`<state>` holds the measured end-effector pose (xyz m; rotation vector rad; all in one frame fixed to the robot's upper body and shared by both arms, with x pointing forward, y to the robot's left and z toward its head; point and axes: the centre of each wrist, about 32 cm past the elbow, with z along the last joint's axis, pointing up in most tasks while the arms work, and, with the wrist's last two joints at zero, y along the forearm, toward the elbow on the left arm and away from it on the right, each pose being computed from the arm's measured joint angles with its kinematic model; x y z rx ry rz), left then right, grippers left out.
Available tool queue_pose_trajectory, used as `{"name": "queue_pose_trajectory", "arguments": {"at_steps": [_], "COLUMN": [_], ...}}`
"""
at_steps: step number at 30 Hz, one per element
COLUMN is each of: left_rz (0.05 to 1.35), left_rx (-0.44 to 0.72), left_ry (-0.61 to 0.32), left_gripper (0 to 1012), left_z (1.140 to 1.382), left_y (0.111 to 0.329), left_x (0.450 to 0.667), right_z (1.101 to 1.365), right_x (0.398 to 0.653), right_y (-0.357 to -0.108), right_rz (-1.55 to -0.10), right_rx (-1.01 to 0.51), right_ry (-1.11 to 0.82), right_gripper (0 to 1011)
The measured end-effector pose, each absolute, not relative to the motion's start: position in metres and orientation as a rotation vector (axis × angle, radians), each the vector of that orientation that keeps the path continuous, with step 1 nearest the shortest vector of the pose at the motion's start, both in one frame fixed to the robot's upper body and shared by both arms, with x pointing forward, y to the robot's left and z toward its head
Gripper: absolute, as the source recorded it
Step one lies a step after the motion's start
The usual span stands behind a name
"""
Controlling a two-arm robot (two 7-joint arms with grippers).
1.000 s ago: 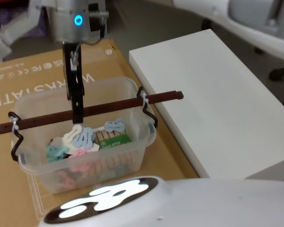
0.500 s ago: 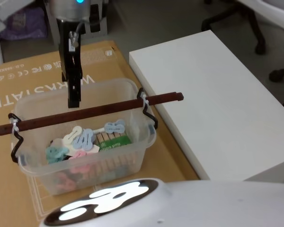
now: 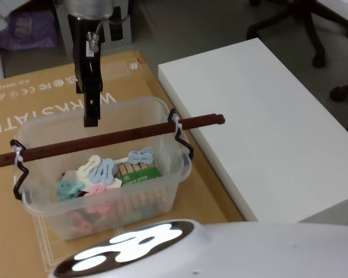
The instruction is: Use one hand to grasp the basket and place it at the designated location.
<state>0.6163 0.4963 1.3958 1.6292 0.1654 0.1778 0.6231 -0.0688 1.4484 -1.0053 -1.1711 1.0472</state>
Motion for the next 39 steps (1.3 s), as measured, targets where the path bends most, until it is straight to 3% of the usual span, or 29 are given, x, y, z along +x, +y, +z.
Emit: {"name": "queue_pose_trajectory", "arguments": {"at_steps": [30,39], "left_rz": [0.178,0.178], "left_rx": [1.629,1.629], "left_ry": [0.165,0.165], "left_gripper": [0,0], "left_z": [1.396,1.396], "left_y": [0.496,0.496], "left_x": [0.616,0.616], "right_z": [1.448,1.431], "right_x": [0.624,0.629], "right_y": [-0.073,-0.073], "right_rz": [1.041,1.056], "right_rx": [-0.999,-0.982], "right_ry": [-1.184,-1.147], "right_gripper": [1000,1000]}}
